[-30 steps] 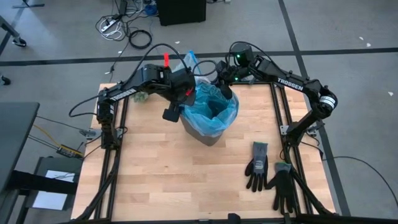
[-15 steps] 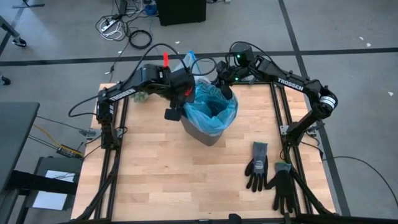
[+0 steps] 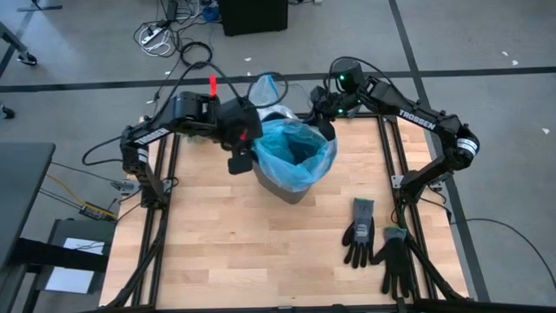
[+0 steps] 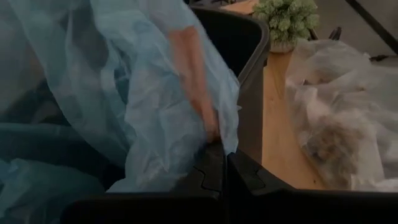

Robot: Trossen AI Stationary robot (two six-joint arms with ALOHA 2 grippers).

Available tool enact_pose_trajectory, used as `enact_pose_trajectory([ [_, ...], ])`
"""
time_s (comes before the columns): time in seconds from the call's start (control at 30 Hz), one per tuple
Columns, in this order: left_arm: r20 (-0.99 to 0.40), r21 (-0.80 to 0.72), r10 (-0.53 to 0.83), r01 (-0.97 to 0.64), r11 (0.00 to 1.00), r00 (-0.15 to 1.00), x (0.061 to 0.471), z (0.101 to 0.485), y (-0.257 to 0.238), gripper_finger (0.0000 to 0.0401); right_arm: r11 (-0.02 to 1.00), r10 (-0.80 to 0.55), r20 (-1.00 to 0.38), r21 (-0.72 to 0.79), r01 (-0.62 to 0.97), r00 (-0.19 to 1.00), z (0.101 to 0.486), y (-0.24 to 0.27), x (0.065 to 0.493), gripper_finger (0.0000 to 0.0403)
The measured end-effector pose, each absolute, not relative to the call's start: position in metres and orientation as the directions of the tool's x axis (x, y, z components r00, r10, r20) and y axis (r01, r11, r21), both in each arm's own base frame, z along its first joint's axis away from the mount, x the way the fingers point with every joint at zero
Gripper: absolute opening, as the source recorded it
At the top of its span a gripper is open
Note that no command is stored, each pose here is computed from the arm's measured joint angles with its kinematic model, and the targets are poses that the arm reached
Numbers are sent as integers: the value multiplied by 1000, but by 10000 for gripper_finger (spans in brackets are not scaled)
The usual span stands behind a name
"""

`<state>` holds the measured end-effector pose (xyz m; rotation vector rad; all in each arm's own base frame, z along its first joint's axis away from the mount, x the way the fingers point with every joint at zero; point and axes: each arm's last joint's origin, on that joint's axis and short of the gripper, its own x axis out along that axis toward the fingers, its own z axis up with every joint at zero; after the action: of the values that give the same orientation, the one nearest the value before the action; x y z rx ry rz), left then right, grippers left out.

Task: Place trash/remove bag and relplace
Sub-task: Insert the new blue trash bag into the trash bin

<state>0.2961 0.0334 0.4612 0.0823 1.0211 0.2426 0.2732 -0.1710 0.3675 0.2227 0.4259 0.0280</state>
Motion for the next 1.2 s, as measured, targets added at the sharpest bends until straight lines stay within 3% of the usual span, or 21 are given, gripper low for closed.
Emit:
enact_pose_trajectory([
  [0.27, -830, 62, 215, -298, 953, 515, 291, 464, 21, 39, 975, 36, -440, 212, 65, 897, 365, -169, 274, 0],
  [0.6, -904, 26, 204, -427, 904, 375, 303, 425, 11, 39, 974, 43, -476, 214, 69, 878, 362, -159, 278, 0],
  [0.83, -904, 18, 237, -521, 853, 356, 302, 421, 6, 39, 982, -30, -506, 147, 120, 862, 361, -152, 283, 0],
  [1.2, -874, 78, 321, -547, 833, 365, 295, 427, 7, 39, 946, 59, -644, 280, 164, 763, 349, -130, 279, 0],
])
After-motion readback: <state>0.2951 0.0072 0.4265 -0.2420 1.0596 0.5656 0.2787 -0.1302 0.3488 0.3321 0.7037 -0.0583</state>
